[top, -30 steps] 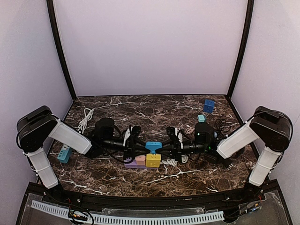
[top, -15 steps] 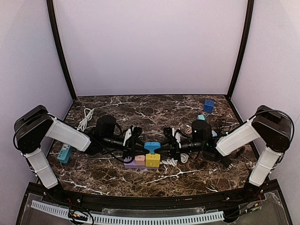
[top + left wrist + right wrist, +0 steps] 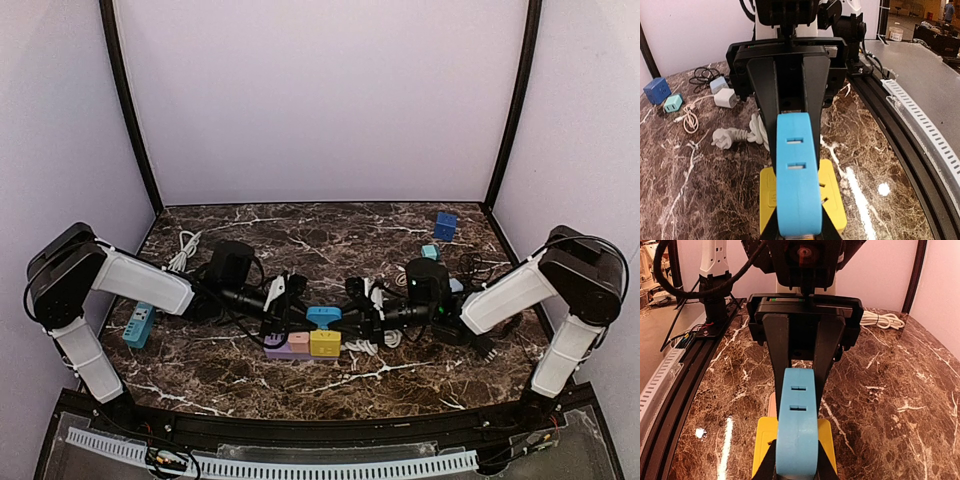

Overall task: Insert the plug
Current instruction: Insert the plug into the socket.

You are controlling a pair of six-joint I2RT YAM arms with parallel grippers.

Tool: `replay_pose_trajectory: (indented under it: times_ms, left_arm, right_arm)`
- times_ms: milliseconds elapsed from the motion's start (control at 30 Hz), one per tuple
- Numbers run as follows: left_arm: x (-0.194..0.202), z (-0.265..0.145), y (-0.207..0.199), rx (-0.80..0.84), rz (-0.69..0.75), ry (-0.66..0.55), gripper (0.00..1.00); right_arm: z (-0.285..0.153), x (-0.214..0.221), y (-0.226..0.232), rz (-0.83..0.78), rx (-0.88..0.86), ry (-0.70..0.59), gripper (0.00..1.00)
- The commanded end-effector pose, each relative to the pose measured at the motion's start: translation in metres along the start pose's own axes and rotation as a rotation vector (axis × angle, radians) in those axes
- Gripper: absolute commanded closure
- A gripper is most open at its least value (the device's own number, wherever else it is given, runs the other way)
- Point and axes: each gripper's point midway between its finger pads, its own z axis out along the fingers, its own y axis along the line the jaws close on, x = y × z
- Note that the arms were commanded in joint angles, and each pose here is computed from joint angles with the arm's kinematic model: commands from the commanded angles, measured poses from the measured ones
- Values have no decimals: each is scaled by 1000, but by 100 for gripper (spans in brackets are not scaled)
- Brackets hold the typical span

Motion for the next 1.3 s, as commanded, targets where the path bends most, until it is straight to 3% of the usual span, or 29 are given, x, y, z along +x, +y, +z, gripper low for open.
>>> replay_pose_trajectory:
  times_ms: [0,467,800,900,967,1000,1067,1167,1267]
  left_arm:
    - [46,8,-35,109,-79,161,99]
    - [45,9,-34,108,-129,177,99]
    - [43,9,-33,106,-116,179,99]
    - [38,8,-32,94,-102,164,98]
    - [29,7,-26,65,-99,139,71]
    - [22,7,-22,49,-88,119,49]
    - [11,4,-17,23,-83,94,34]
    - [4,-2,-14,-12,-62,88,29]
    - [4,-7,-16,-32,-46,101,27]
  right_arm:
    - [0,92,61,181,-150,298,100]
    - [-14,121,60,254,-121,309,100]
    - [-10,122,55,222,-114,340,100]
    - [-7,114,53,219,-117,326,92]
    - [-3,102,47,207,-113,306,83]
    - [0,97,44,202,-107,302,80]
    - [2,84,37,180,-96,291,72]
    - [2,66,31,136,-74,254,67]
    - [3,52,25,120,-56,234,53]
